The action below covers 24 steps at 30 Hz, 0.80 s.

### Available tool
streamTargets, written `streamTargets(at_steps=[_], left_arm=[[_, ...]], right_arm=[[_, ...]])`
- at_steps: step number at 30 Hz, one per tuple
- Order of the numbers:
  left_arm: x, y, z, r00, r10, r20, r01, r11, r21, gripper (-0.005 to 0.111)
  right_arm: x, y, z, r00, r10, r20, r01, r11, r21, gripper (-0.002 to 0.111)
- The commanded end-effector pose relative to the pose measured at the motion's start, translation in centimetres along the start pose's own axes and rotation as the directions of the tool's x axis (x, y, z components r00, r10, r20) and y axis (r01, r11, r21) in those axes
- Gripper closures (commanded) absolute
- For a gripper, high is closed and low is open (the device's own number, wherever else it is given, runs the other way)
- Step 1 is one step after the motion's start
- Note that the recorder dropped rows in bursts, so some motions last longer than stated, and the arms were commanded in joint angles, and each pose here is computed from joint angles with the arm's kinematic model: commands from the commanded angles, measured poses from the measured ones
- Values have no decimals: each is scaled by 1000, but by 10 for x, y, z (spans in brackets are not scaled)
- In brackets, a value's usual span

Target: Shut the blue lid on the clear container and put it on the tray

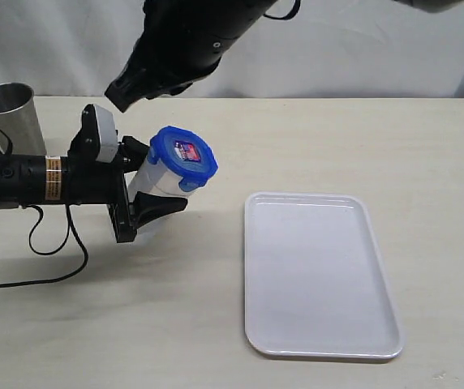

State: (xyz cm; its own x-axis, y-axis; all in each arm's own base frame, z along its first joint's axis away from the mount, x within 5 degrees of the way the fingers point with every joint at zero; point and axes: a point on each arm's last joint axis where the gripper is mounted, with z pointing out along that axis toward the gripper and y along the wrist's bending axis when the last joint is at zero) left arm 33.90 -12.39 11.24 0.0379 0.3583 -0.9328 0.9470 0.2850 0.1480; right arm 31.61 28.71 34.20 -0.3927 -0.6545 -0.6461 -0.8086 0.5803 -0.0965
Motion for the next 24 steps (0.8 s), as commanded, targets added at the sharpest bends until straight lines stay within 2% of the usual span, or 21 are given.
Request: streamTargets(at_steps=[1, 8, 15, 24], left_arm=[[-6, -1, 0, 999, 9, 49, -9, 1000, 14, 107], [-9, -2, 0, 997, 27, 77, -29, 999, 24, 107], [-17, -5, -1, 986, 23, 167, -33, 998, 56, 107], [-17, -5, -1, 985, 20, 170, -28, 998, 48, 107]], right_arm=[[21, -2, 22, 1000, 17, -22, -17, 1000, 5, 104], [43, 0, 47, 997, 27, -73, -27, 1000, 0, 104], [43, 7, 53, 997, 5, -81, -6, 1000, -16, 104], [40, 10, 50, 998, -11, -55, 8, 999, -53, 104]])
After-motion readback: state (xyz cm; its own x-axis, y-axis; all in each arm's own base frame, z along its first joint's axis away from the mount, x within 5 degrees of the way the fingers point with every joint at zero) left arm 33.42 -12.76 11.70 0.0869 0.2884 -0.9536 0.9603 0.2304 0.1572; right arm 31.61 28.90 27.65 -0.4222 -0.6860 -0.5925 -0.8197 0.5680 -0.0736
